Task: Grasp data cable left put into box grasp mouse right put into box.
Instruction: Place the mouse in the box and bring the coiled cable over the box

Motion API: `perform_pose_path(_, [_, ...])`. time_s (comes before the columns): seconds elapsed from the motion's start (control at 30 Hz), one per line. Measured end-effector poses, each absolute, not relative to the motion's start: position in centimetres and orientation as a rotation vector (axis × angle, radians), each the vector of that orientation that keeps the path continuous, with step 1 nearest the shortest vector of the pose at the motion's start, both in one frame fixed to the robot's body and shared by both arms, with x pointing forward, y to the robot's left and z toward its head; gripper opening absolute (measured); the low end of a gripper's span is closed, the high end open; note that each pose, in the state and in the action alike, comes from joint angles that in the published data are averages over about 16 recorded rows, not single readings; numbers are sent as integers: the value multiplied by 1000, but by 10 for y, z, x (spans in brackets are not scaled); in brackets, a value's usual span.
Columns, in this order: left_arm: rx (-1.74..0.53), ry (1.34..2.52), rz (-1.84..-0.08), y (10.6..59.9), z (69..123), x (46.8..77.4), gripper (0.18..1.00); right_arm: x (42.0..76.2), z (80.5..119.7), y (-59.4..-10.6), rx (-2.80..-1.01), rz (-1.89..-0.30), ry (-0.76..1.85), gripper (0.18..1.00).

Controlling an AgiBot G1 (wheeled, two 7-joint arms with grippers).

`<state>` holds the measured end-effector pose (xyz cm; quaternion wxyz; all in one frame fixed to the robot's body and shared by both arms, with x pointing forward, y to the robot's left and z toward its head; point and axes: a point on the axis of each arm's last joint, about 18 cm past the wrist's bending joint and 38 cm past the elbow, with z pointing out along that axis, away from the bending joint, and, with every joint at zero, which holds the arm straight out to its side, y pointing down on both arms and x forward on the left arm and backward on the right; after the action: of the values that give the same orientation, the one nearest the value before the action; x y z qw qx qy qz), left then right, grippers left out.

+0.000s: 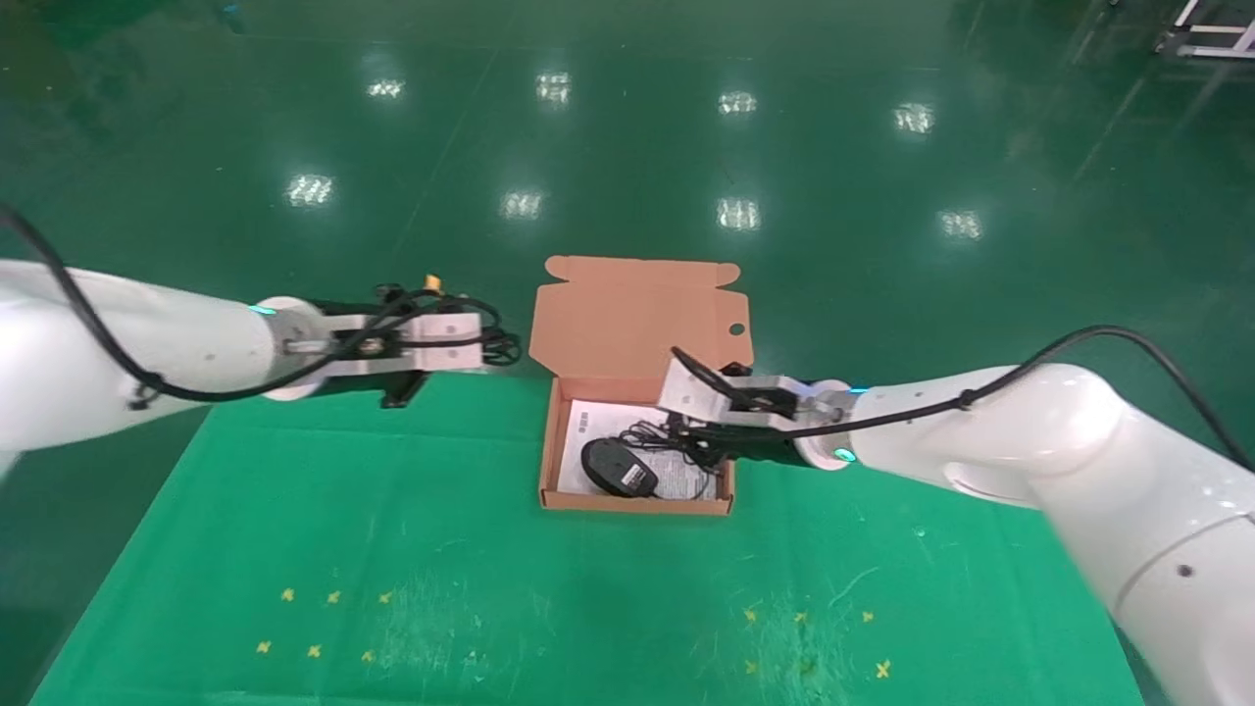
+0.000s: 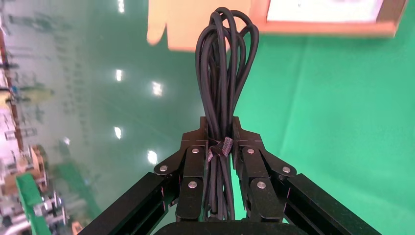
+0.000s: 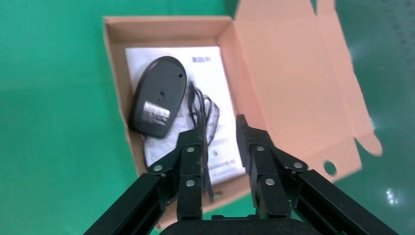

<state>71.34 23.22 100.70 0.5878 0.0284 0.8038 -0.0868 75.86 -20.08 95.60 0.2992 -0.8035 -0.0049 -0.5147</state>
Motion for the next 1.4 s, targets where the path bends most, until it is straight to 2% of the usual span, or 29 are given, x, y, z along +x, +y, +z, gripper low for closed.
perform_pose_path(0.3, [211, 1860, -273, 159, 971, 736, 264, 732, 987, -259, -2095, -1452, 0, 425])
perform_pose_path(0.57, [301, 1842, -311, 118, 941, 748, 264, 691, 1006, -295, -2101, -1513, -3, 613])
perform_pose_path(0.83, [329, 1833, -324, 105, 926, 753, 265, 661, 1010, -310, -2131, -1545, 7, 798])
perform_pose_path(1.03, [326, 1833, -327, 104, 923, 754, 273, 653, 1010, -313, -2146, -1556, 11, 897])
perform_pose_path(1.4, [329, 1819, -326, 106, 928, 754, 355, 654, 1016, -312, -2129, -1571, 4, 987])
